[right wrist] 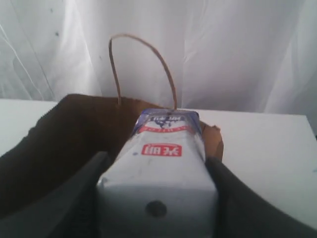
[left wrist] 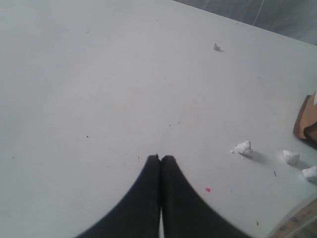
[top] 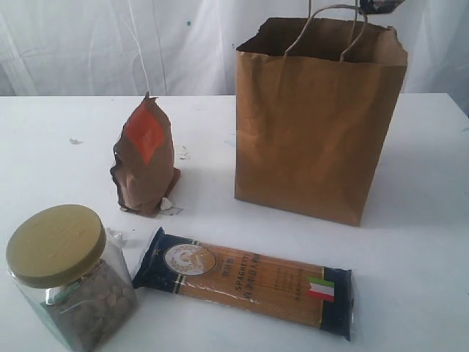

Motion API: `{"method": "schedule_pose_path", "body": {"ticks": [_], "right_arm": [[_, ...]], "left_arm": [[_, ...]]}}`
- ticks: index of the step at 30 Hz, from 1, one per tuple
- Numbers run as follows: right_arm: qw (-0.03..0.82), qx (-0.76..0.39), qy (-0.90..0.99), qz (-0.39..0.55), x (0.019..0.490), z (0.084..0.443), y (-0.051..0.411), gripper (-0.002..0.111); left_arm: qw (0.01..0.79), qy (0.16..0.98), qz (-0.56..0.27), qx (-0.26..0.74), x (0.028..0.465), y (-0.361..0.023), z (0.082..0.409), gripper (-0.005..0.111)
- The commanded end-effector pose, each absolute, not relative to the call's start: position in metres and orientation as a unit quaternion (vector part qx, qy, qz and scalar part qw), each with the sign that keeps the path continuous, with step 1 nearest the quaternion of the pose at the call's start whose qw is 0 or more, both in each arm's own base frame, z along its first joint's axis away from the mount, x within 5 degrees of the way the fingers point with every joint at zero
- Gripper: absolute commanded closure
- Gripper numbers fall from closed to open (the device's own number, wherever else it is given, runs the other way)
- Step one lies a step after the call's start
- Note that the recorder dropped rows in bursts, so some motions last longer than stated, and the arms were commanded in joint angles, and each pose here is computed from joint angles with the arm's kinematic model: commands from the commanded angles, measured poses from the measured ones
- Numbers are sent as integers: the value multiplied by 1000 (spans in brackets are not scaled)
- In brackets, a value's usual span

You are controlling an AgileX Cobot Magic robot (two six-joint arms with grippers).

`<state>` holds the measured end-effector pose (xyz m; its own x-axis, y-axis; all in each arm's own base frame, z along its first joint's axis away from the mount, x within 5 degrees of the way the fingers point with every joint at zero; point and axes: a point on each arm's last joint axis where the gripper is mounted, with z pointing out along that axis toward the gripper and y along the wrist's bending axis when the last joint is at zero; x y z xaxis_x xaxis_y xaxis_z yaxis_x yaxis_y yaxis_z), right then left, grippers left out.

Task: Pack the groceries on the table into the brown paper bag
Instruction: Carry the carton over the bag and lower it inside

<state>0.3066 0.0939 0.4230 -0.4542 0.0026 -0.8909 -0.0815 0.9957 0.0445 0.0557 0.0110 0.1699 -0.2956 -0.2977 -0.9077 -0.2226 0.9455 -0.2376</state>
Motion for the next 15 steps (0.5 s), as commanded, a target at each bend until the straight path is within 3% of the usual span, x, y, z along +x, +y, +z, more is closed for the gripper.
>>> {"method": "schedule_pose_path", "body": {"ticks": [1, 15], "right_arm": [[514, -45, 856, 31, 313, 421, 94, 68], [468, -47, 882, 14, 329, 395, 98, 68]], "left_arm": [[573, 803, -34, -160, 55, 11, 169, 107], [573, 803, -34, -160, 55, 11, 169, 107]]}}
